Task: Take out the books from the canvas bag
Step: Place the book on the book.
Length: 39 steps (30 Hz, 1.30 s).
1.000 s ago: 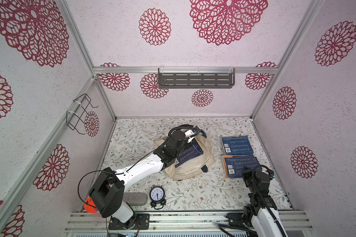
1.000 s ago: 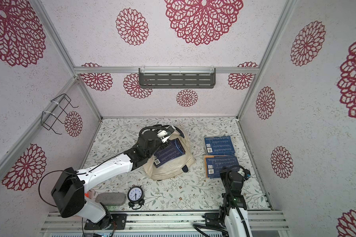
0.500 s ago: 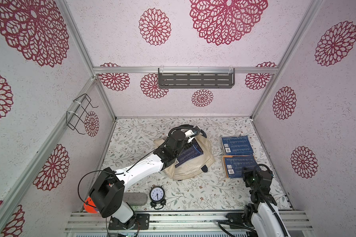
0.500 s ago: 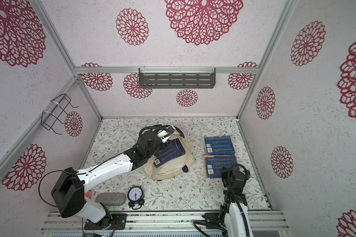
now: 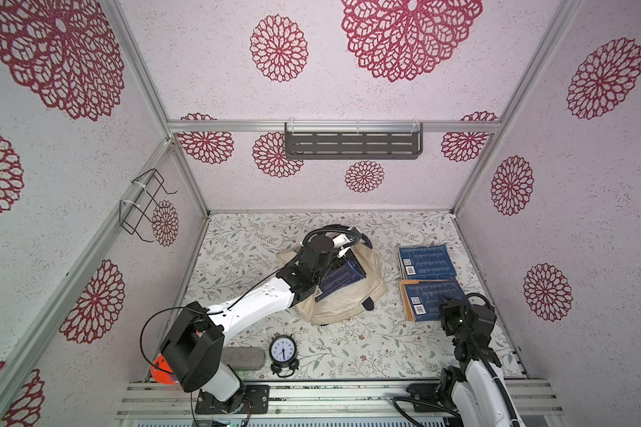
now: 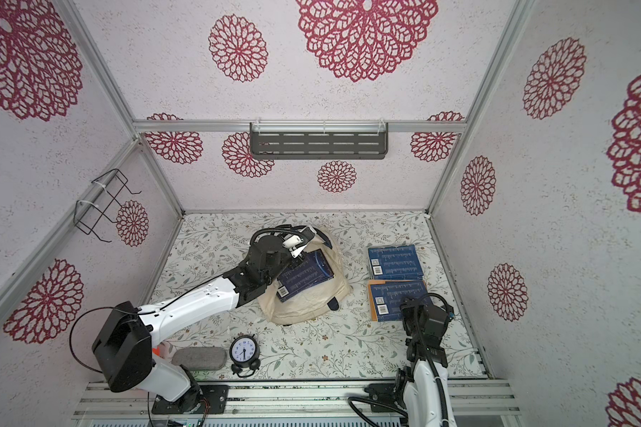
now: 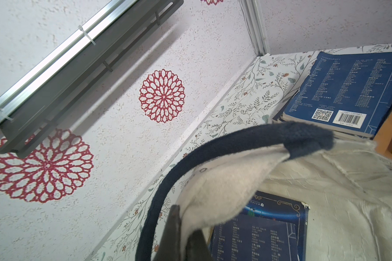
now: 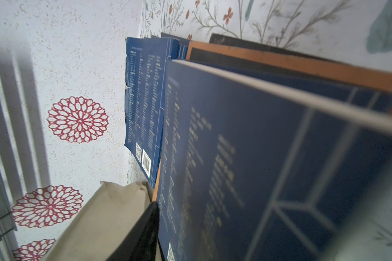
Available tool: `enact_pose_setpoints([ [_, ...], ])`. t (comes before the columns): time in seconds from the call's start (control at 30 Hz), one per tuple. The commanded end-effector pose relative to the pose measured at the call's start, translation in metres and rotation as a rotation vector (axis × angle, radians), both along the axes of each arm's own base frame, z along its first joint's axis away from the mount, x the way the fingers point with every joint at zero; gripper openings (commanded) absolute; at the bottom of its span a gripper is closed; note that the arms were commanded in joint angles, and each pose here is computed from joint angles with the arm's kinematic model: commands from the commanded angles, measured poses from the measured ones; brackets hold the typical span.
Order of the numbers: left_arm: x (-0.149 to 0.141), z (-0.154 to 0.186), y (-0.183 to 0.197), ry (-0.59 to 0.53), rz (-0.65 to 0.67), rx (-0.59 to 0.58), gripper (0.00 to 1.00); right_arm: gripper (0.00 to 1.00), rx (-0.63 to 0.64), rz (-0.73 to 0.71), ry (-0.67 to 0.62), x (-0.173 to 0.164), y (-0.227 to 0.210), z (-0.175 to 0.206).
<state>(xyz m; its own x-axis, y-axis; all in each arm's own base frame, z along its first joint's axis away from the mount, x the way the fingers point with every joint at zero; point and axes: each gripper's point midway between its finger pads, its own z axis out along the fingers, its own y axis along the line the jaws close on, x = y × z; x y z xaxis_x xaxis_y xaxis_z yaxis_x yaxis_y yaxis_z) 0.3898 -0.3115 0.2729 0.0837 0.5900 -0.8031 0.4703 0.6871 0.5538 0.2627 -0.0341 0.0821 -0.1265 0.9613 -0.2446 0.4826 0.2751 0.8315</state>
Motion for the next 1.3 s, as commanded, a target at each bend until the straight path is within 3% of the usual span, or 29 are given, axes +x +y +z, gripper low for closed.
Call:
enact_pose_setpoints([
  [0.0,-0.005,0.011,-0.001,-0.028,-0.017,-0.01,0.0,0.59,-0.005,0.012,0.042,-0.002,0.0,0.002],
  [0.23,-0.006,0.011,-0.003,-0.024,-0.022,-0.009,0.0,0.75,0.05,0.076,0.129,-0.004,0.012,-0.006],
  [0.53,-0.006,0.008,-0.004,-0.016,-0.026,-0.003,0.0,0.79,0.064,0.037,0.176,-0.005,0.007,-0.009],
  [1.03,-0.006,0.008,-0.004,-0.008,-0.03,0.003,0.0,0.94,0.054,0.075,0.411,-0.033,0.01,-0.023],
  [1.27,-0.007,0.01,-0.004,-0.01,-0.032,-0.002,0.0,0.98,-0.033,-0.002,0.466,-0.045,-0.008,-0.014],
])
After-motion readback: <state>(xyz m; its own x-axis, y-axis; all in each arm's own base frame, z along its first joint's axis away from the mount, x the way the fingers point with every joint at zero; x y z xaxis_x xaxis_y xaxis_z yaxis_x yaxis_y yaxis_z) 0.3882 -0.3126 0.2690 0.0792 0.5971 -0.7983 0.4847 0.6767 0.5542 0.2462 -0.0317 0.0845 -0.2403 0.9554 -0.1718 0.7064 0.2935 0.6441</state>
